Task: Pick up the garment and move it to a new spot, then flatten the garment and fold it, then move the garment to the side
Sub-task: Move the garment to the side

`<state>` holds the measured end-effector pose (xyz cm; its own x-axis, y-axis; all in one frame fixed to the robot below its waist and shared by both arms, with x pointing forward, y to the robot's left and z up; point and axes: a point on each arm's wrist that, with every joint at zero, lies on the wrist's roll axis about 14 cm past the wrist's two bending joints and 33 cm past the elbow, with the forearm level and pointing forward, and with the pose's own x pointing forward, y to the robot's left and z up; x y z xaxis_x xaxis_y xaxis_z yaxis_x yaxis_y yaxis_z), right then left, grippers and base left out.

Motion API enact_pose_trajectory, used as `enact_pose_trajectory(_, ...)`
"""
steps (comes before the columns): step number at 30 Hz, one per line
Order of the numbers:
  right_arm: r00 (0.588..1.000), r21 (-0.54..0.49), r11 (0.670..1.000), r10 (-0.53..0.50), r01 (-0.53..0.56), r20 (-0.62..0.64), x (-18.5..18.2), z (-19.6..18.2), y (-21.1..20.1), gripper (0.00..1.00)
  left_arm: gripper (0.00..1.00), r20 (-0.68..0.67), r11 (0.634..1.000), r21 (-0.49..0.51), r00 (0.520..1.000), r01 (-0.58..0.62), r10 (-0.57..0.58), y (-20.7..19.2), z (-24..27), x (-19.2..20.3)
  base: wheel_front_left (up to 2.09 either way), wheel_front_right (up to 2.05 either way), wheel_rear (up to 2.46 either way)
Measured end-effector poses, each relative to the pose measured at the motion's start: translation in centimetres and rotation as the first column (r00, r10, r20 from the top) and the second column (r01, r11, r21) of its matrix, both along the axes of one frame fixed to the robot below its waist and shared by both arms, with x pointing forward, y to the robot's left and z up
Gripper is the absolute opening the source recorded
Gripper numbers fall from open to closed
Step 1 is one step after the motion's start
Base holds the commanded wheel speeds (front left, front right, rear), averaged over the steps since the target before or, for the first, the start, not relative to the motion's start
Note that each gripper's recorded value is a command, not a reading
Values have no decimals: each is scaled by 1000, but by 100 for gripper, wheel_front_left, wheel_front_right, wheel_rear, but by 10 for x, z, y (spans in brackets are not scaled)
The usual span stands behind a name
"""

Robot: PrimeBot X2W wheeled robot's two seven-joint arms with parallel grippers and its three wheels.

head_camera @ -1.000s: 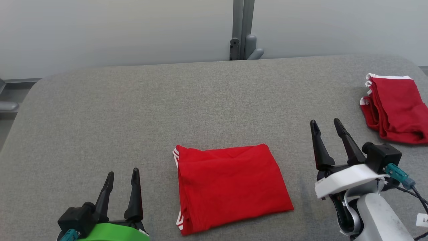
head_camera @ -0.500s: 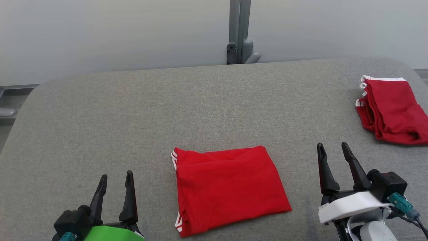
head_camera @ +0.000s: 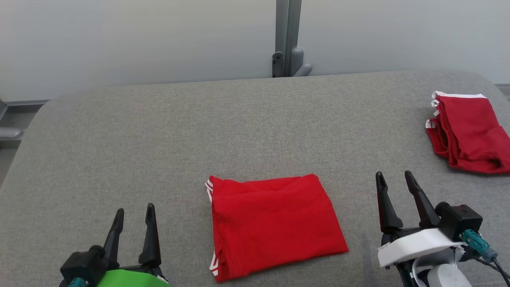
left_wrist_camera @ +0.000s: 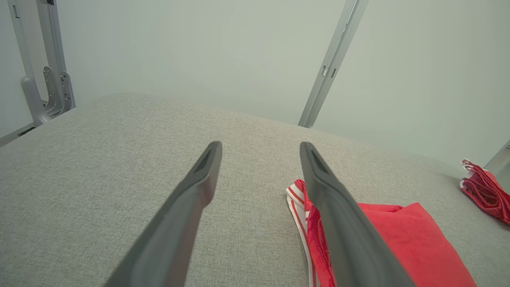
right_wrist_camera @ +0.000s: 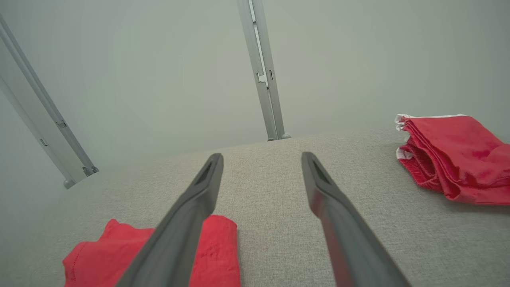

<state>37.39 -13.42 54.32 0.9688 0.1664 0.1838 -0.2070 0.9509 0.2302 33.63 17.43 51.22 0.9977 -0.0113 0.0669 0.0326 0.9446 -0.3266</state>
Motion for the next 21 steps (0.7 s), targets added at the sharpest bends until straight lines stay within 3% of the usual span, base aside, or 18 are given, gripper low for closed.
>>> enact_pose_trajectory(8, 995, -4, 997, 74, -75, -67, -1, -12, 21, 100, 100, 1, 1000, 1, 1000, -3, 3, 1, -1, -1, 0, 0, 0)
enact_pose_trajectory(12, 983, -52, 990, 121, -130, -141, 2, -26, 24, 100, 100, -3, 1000, 2, 1000, -7, 7, 2, -2, -3, 0, 0, 0)
enact_pose_trajectory(21, 891, -82, 954, 234, -287, -389, 10, -70, 38, 100, 100, -21, 1000, -5, 999, -29, 29, 8, -9, -9, 0, 0, 0)
